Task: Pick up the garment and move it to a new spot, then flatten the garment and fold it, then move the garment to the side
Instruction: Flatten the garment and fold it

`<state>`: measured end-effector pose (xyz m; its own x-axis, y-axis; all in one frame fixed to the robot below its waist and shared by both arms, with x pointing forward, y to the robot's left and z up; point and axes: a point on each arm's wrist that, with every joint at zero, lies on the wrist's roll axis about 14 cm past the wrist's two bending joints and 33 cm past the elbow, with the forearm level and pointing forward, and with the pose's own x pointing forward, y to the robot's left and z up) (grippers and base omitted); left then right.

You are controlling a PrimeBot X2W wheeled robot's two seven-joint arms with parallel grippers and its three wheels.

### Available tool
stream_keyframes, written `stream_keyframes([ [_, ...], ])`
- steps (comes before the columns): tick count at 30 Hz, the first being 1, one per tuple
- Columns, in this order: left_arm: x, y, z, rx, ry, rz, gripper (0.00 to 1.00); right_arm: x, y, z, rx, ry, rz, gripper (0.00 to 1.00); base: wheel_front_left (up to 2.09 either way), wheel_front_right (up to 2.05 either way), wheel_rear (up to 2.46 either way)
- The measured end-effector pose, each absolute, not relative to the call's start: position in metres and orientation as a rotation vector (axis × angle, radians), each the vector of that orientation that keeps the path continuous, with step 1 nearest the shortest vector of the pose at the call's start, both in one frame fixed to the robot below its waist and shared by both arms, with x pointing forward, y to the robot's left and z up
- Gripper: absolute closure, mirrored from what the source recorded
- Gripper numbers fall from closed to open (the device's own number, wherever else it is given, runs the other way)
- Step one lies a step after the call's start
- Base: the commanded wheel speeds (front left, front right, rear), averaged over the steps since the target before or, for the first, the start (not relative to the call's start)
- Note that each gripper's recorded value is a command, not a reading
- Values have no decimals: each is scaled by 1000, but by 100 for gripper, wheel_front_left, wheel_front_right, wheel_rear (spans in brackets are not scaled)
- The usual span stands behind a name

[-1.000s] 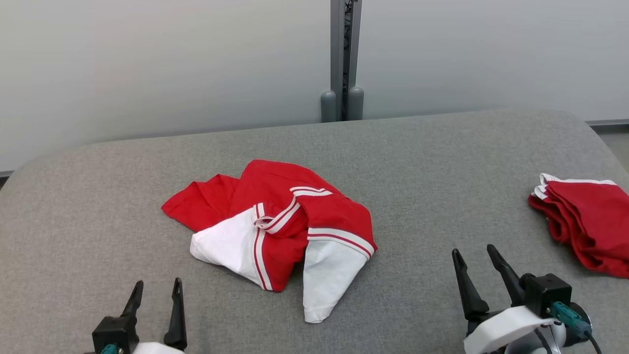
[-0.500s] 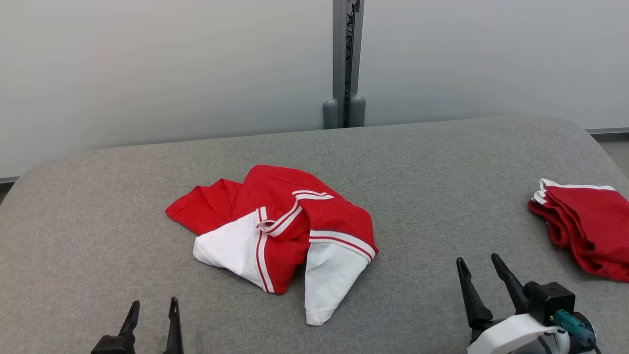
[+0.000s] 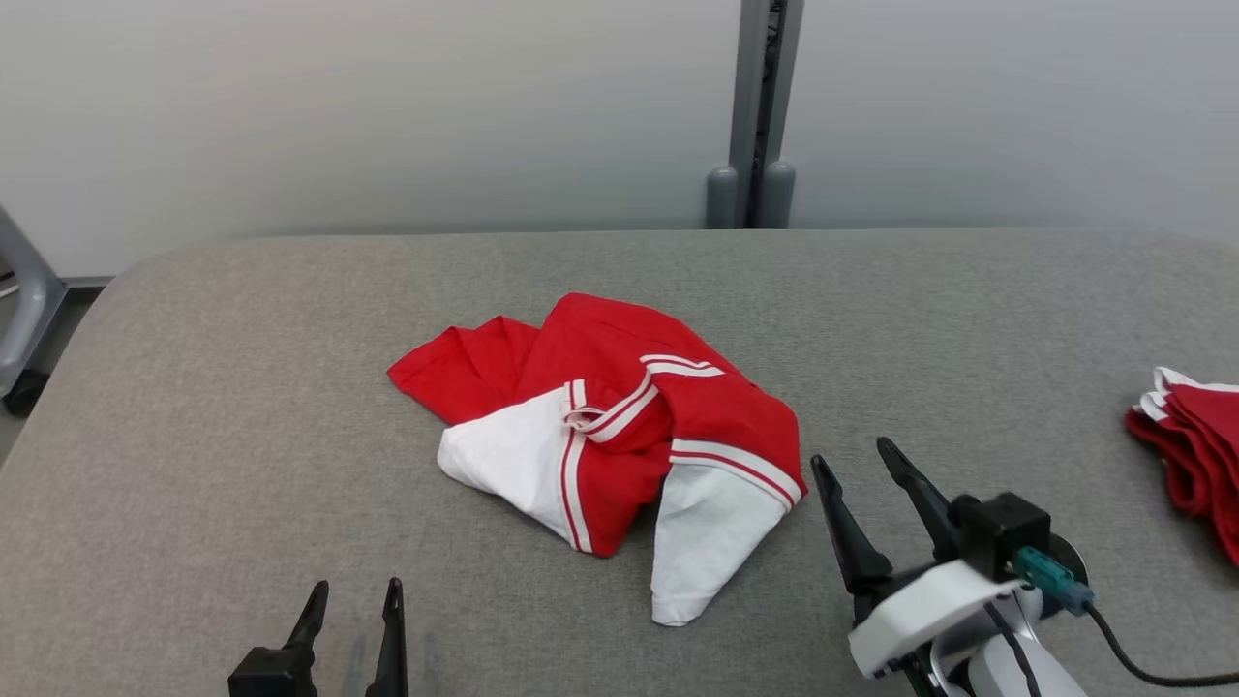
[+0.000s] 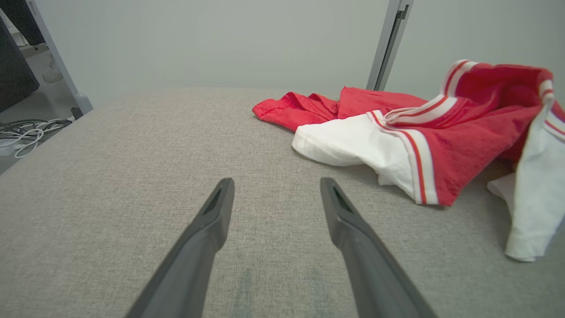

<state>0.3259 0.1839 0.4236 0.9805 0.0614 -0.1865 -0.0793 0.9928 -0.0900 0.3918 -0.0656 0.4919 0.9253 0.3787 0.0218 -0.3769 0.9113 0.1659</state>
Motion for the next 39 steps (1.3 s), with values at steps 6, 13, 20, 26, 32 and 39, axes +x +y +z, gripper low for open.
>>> stream_keyframes([
  [6, 317, 194, 417, -116, 208, 117, 0, 413, -9, 510, 180, -10, 554, 0, 0, 0, 0],
  [13, 303, 206, 408, -141, 238, 177, 0, 425, 30, 503, 167, 37, 659, 0, 0, 0, 0],
  [20, 300, 204, 404, -159, 253, 186, 0, 436, 36, 484, 84, 103, 679, 0, 0, 0, 0],
  [26, 302, 200, 404, -169, 253, 180, 0, 438, 36, 474, 26, 146, 691, 0, 0, 0, 0],
  [32, 303, 200, 404, -177, 254, 183, 0, 440, 22, 457, -1, 218, 650, 100, 0, 0, 0],
  [39, 309, 197, 404, -183, 254, 170, 0, 456, -17, 456, 31, 221, 518, 100, 0, 0, 0],
])
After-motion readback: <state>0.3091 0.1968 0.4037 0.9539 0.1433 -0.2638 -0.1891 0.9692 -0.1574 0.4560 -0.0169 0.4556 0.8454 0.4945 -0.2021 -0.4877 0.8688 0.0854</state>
